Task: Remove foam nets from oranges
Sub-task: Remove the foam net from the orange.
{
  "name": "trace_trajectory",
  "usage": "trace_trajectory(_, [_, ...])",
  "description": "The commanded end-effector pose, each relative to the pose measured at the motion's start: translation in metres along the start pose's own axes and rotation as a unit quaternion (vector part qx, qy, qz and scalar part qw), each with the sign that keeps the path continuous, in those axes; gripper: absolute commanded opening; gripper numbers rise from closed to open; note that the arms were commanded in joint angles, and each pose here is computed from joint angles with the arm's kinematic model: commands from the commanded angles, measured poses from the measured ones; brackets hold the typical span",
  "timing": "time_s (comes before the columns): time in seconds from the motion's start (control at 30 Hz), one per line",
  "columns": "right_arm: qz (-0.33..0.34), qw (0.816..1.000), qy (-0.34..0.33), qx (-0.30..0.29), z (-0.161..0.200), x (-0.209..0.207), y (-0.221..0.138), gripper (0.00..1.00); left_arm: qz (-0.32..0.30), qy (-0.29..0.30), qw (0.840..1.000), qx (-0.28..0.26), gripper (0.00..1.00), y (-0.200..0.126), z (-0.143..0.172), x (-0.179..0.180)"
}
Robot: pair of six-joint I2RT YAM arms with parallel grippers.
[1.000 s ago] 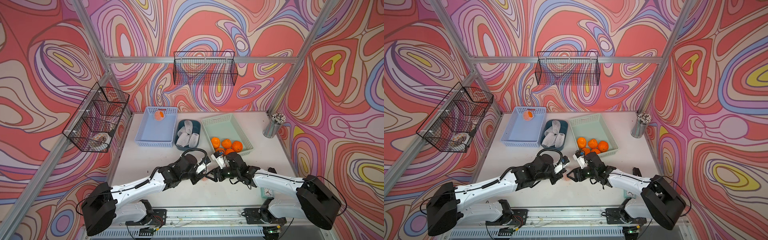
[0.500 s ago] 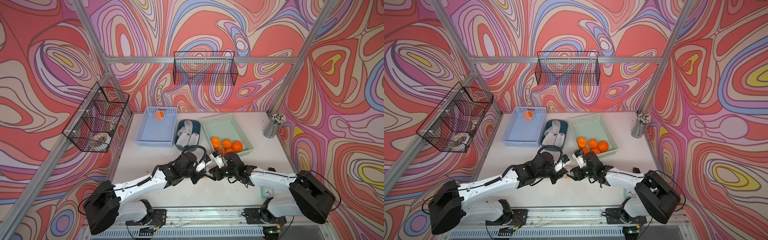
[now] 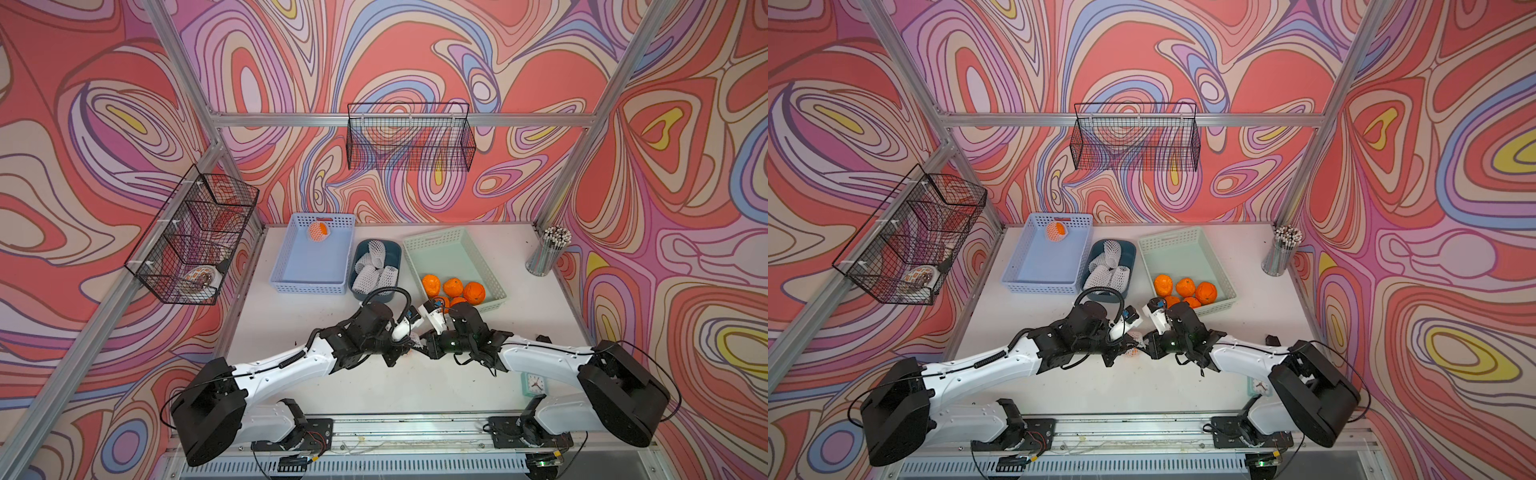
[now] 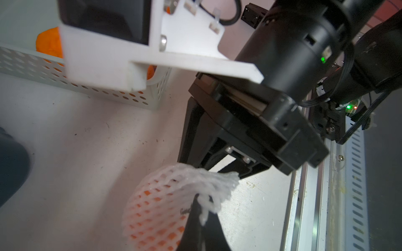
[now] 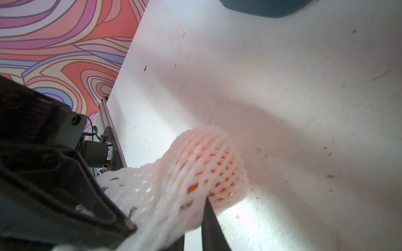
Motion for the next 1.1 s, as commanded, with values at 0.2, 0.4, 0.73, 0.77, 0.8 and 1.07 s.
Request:
trace_trajectory(0.2, [-0.02,1.0,0.023,-0.007,-0.01,0.011,-0.002,0.04,-0.019,-0.029,0.997,-0.063,0.15,-0.013,-0.005,0.008])
trace_trajectory(0.4, [-0.027,0.998,0.056,-0.003,-0.016,0.014,0.0,0.0,-0.048,-0.046,0.994,-0.091,0.42,-0.03,0.001,0.01])
trace_trajectory(0.73, [-0.025,0.994,0.101,0.017,-0.019,0.011,0.009,0.0,-0.139,-0.1,0.978,-0.119,0.73,-0.062,0.031,0.011])
trace_trajectory(0.77, [-0.028,0.994,0.104,0.017,-0.019,0.012,0.009,0.0,-0.14,-0.108,0.976,-0.13,0.75,-0.065,0.035,0.01])
trace_trajectory(0.8, [-0.031,0.994,0.106,0.018,-0.02,0.012,0.01,0.0,-0.141,-0.112,0.974,-0.14,0.77,-0.067,0.039,0.009])
trace_trajectory(1.07, [-0.029,0.992,0.12,0.026,-0.018,0.008,0.014,0.0,-0.159,-0.127,0.964,-0.171,0.83,-0.079,0.058,0.006])
Point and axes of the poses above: each gripper's point midway between its finger pads, its own y axis out along the fingers, its own x axis along the line the jaws close on, z = x × y, the point moved 10 cm from there along -y, back along the fingers, and after that the axes turned 3 degrees about y, right-handed, at the moved point
